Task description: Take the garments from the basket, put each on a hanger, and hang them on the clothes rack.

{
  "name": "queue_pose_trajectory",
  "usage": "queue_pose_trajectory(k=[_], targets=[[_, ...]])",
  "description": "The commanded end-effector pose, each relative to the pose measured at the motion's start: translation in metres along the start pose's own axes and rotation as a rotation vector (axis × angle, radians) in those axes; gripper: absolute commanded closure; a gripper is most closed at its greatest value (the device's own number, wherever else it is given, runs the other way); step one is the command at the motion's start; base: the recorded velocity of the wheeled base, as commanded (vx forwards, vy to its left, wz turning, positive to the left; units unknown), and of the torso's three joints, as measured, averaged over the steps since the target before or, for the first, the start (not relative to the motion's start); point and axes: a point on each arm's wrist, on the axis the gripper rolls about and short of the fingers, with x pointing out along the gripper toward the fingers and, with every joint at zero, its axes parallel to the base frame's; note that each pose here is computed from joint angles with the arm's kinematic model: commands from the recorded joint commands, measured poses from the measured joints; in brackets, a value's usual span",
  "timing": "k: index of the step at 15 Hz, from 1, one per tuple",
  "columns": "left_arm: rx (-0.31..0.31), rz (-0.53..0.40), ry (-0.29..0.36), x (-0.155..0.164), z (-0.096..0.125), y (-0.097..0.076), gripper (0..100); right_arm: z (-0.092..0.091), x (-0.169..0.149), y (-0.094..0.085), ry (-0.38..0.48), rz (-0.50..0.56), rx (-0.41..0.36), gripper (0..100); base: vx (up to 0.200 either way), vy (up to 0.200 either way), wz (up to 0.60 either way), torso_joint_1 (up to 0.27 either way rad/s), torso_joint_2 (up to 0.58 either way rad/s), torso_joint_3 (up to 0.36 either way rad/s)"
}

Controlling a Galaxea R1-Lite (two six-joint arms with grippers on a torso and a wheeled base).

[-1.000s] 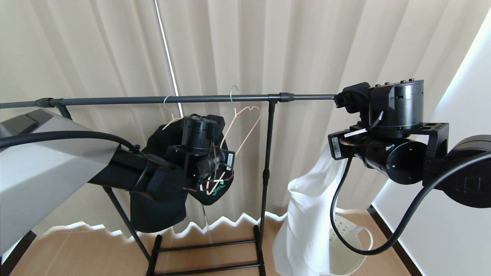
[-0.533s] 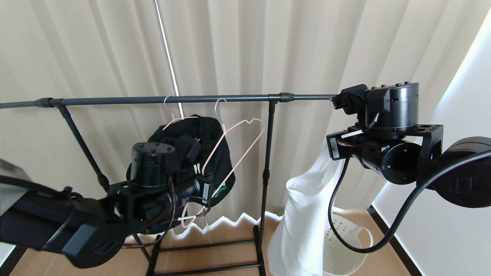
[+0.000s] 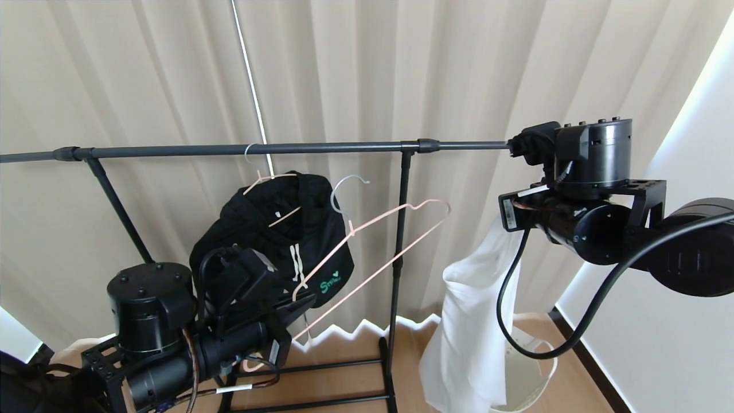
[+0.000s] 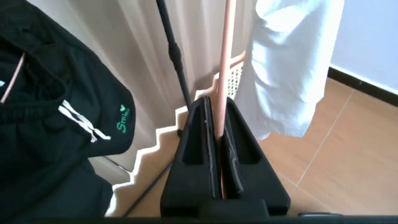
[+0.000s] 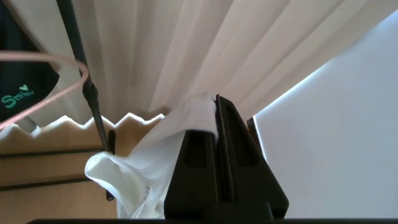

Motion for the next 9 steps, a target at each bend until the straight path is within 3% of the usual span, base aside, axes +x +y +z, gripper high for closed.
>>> queue_pose_trajectory(k=[1, 5, 9], targets=[[-0.007, -0.023, 0.042, 0.003, -0.013, -0.003, 100, -0.001, 0.007, 0.000, 0.010, -0.013, -0.002, 100, 0.000, 0.000, 0.00, 0.000, 0.00, 0.000], [0.020, -0.125, 0.012, 0.004, -0.015, -0.009, 100, -0.001, 0.019, -0.002, 0.017, -0.035, 0.005, 100, 0.000, 0.000, 0.00, 0.000, 0.00, 0.000], [0.023, -0.150, -0.009, 0.009, -0.010, -0.013, 100, -0.002, 0.019, -0.001, 0.021, -0.035, 0.003, 100, 0.000, 0.000, 0.00, 0.000, 0.00, 0.000]])
